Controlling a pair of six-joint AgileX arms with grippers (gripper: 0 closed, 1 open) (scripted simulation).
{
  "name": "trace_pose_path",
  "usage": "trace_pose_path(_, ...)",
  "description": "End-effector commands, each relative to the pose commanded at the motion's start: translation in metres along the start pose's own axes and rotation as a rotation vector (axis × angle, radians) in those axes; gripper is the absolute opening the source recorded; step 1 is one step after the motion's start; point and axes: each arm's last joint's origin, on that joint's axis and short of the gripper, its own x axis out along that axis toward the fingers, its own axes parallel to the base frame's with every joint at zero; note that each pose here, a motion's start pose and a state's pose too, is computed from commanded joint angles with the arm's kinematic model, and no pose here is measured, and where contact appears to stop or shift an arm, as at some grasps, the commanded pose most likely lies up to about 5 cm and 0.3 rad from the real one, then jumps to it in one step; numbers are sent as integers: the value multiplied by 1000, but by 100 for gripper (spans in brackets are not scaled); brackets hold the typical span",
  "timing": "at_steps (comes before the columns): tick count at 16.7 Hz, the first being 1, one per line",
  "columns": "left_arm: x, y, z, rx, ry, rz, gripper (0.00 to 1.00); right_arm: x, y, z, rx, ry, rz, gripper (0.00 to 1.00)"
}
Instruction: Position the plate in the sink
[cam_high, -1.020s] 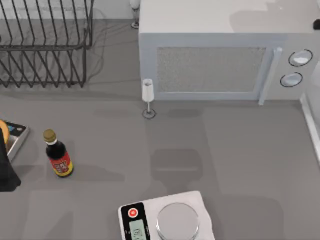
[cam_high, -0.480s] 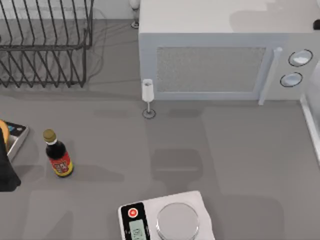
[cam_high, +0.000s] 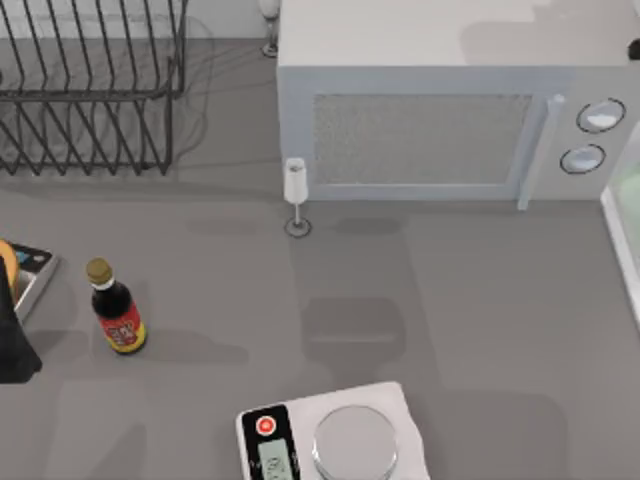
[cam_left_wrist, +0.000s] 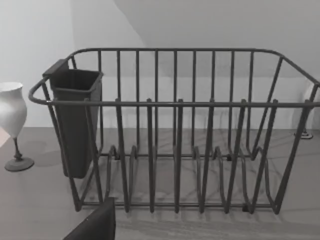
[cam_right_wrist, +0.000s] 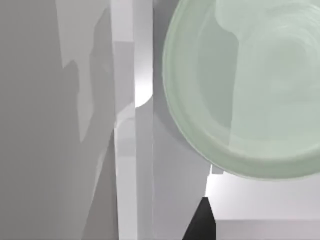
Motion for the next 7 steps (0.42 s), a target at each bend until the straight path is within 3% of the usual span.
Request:
trace_pose_path(2, 0, 0, 0, 0, 0, 0, 100, 0, 0, 0, 0, 0, 0, 100)
trace_pose_path(7, 0, 0, 0, 0, 0, 0, 100, 0, 0, 0, 0, 0, 0, 100)
